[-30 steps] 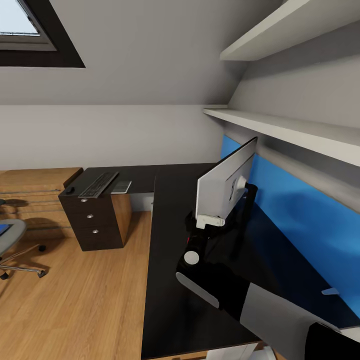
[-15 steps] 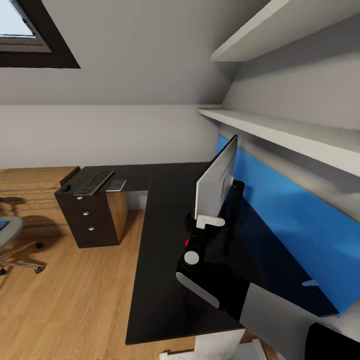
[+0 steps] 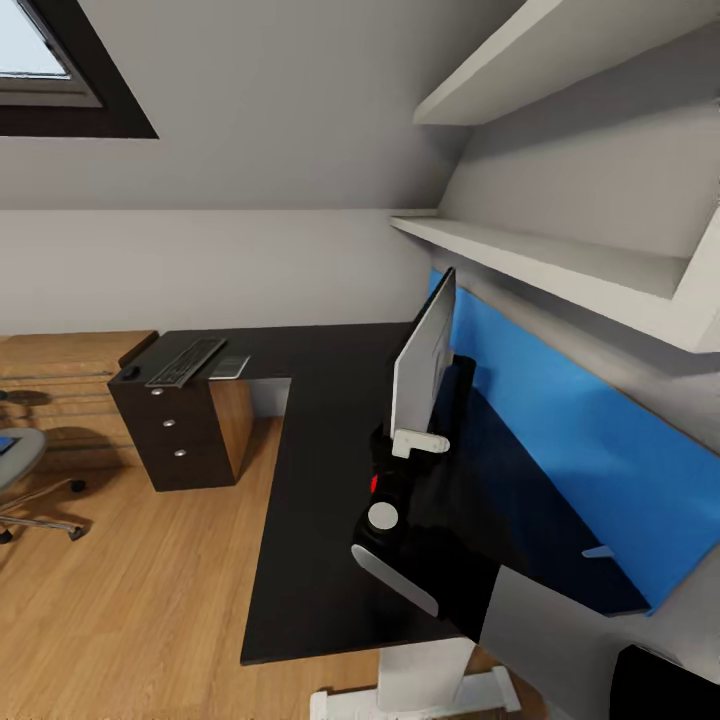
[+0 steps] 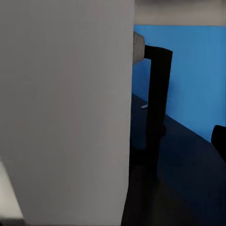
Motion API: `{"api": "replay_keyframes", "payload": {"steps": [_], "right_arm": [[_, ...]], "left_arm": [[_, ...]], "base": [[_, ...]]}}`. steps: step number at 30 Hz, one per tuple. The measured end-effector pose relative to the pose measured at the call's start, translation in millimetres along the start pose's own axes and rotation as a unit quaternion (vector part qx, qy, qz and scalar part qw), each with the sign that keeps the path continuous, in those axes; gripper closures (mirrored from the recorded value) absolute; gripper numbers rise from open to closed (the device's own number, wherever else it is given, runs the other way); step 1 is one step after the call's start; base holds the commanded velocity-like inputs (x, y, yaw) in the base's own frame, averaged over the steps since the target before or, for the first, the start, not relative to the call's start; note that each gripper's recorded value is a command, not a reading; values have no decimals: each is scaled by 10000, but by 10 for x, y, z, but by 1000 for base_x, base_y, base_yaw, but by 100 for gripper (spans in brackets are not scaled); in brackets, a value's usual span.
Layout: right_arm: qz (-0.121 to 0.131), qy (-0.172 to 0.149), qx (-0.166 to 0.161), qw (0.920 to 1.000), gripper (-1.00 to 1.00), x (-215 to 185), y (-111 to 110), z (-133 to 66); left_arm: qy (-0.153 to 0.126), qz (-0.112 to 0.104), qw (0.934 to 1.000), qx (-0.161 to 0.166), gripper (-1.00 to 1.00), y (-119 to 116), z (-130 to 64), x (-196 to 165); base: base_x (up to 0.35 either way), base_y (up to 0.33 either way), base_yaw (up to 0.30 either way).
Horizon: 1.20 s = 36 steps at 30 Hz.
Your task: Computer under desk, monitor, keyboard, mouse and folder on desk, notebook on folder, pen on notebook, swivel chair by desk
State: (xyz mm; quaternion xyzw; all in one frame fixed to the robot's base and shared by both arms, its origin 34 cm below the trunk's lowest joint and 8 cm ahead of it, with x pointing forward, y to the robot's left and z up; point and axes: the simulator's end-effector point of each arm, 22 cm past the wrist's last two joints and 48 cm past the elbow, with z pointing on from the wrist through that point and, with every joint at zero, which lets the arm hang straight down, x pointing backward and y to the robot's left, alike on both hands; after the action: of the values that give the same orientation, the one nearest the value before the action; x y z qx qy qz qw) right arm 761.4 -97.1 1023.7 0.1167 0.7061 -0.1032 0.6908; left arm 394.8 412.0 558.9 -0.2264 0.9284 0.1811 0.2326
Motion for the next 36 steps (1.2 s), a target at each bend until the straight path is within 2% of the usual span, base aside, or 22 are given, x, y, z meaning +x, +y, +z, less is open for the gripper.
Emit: {"api": "replay_keyframes", "payload": {"steps": [36], "right_arm": [[4, 10, -26, 10000, -100, 4, 18, -8]], "left_arm": [[2, 1, 10000, 2, -100, -1, -1, 3]], "base": [[-41, -152, 0]]}}
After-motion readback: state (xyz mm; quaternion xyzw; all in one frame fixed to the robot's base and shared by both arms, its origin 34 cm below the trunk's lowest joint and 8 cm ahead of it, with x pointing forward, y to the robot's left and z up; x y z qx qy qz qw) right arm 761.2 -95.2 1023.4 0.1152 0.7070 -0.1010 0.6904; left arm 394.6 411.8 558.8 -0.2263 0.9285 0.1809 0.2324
